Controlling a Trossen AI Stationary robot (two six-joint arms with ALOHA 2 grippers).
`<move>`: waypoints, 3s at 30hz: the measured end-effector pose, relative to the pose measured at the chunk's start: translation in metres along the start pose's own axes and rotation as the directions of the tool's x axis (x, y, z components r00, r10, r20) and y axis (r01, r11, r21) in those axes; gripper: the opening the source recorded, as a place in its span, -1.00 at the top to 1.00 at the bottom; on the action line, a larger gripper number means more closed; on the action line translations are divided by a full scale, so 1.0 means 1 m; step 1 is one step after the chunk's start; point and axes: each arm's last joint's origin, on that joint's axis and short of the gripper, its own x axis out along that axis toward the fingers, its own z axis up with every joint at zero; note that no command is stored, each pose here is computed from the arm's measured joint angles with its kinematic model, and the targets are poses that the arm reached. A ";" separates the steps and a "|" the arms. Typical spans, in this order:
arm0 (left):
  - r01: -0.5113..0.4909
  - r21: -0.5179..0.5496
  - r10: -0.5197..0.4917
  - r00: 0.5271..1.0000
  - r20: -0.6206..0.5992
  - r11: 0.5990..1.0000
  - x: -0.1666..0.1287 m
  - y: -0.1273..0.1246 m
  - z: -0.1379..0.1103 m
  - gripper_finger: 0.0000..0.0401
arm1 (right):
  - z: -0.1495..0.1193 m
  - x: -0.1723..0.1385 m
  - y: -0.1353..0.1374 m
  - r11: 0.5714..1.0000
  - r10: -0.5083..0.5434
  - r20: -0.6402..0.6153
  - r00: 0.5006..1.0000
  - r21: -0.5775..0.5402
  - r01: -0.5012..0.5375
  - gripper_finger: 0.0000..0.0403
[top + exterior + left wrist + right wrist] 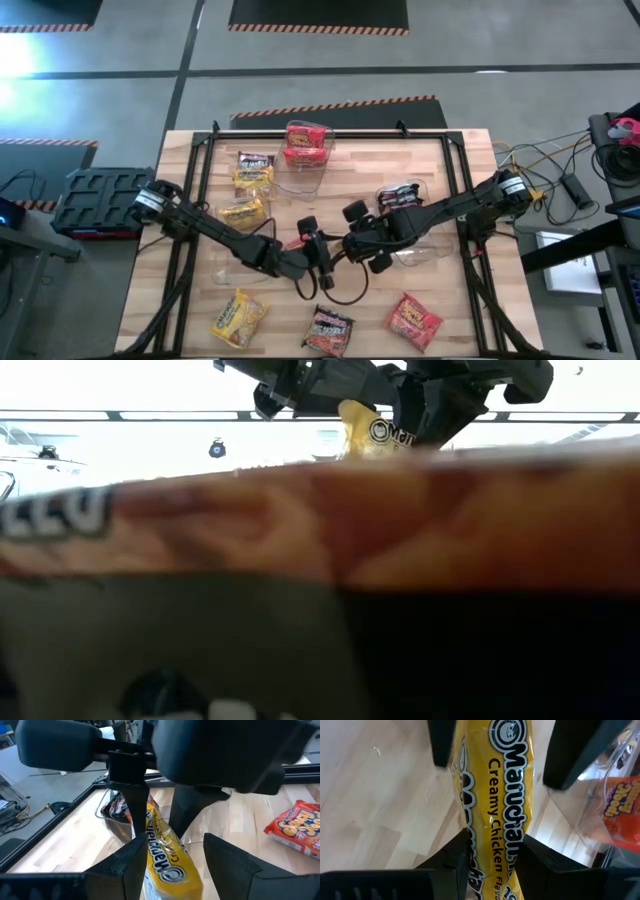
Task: Sort Maruchan noodles
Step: Put the bottom right yellow pack noodle into the bottom left transparent bin
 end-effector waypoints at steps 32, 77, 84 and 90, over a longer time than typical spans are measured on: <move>-0.041 -0.109 0.031 0.996 -0.087 0.993 0.006 0.010 -0.016 0.12 | 0.002 0.000 -0.002 0.997 -0.065 0.010 0.998 -0.030 0.066 0.43; -0.062 -0.123 0.049 0.993 -0.105 0.990 0.010 0.015 -0.017 0.51 | -0.012 -0.028 -0.002 0.964 0.104 0.054 0.993 0.238 -0.114 -0.19; -0.040 -0.137 0.026 0.995 -0.100 0.990 0.011 0.018 -0.014 0.51 | -0.027 -0.063 -0.009 0.926 0.073 0.127 0.989 0.359 -0.114 -0.22; -0.008 -0.125 -0.002 0.997 -0.083 0.992 -0.001 0.026 0.003 0.51 | -0.043 -0.080 -0.011 0.893 0.052 0.175 0.983 0.433 -0.124 -0.22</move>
